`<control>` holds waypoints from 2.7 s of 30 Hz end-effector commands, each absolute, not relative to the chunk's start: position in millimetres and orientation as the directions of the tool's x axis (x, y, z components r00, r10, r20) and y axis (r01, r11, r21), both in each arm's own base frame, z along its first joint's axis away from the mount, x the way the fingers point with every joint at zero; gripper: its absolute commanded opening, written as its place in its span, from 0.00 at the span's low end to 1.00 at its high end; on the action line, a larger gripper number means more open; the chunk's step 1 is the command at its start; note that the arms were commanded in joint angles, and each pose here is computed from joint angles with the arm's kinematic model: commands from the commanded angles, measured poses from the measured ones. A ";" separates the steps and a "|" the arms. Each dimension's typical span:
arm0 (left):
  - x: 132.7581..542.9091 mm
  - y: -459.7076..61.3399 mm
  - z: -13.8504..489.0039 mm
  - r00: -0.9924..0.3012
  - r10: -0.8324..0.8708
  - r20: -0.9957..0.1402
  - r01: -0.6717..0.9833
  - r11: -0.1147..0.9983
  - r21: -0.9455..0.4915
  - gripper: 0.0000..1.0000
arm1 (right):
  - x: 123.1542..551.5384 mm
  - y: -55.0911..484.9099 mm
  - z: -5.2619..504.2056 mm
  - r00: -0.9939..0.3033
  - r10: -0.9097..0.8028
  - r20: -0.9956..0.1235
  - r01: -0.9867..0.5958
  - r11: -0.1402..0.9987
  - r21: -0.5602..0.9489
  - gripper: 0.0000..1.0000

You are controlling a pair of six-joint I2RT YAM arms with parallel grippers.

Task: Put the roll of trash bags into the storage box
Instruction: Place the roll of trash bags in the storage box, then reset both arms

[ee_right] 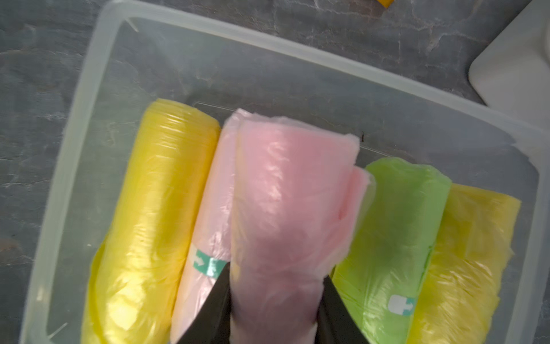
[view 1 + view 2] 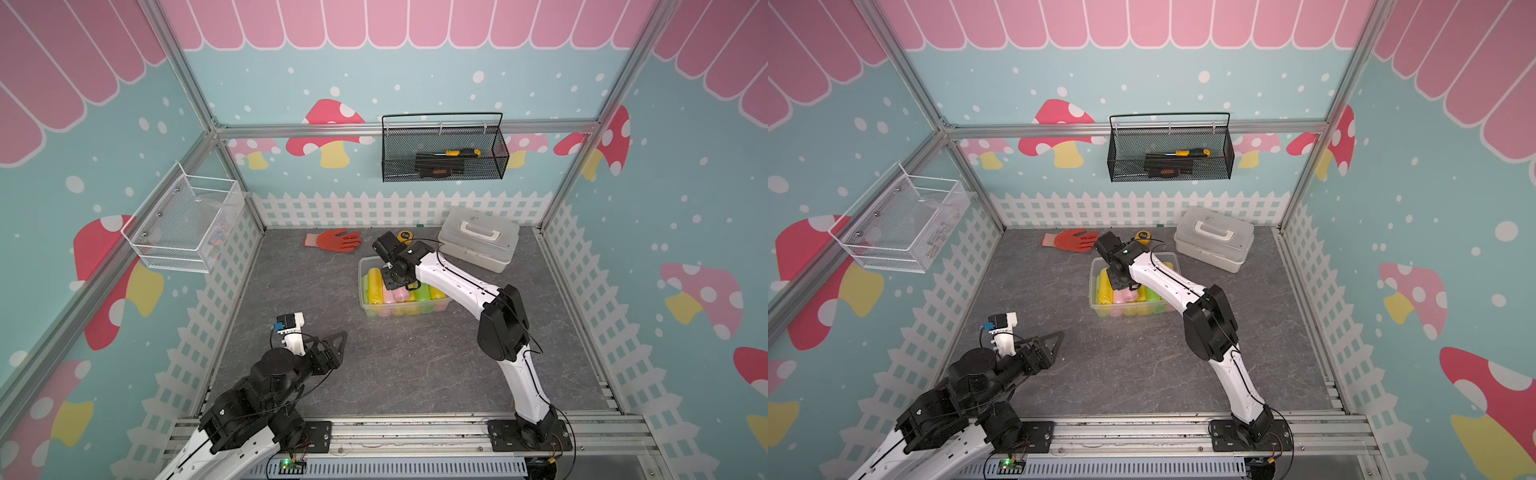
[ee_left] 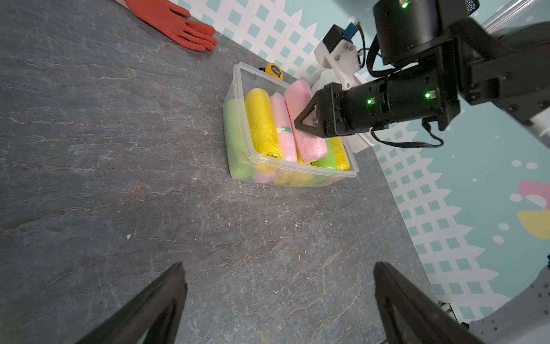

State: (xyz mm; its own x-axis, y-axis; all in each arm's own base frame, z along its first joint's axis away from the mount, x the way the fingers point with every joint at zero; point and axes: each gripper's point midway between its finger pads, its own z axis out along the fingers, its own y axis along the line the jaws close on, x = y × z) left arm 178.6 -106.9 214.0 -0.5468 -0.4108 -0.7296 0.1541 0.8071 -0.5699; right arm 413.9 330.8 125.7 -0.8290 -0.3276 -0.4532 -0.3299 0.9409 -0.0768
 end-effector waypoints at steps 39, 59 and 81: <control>199.9 -107.8 221.5 -0.443 -0.372 -0.815 0.188 0.851 -0.491 0.99 | 404.7 341.7 172.5 -0.641 -0.200 -0.741 -0.462 0.872 0.164 0.70; 248.3 -25.1 239.9 -0.167 -0.386 -0.907 -0.246 0.907 -0.341 0.99 | 365.4 189.5 257.2 -0.122 -0.336 -0.934 -0.158 0.935 -0.316 0.94; 378.5 81.3 150.3 -0.215 -0.667 -0.713 -0.432 0.720 -0.543 0.99 | 394.7 104.2 231.3 -0.043 -0.222 -0.974 -0.029 0.975 -0.221 0.99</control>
State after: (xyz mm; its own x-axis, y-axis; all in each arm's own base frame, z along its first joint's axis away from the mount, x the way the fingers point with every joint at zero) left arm 363.6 96.2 126.1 -0.2624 -0.6521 -0.7113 -0.5575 0.7041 -0.4398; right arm 391.4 115.9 215.2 -0.0957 -0.3168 -0.9437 -0.0612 0.9481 -0.3121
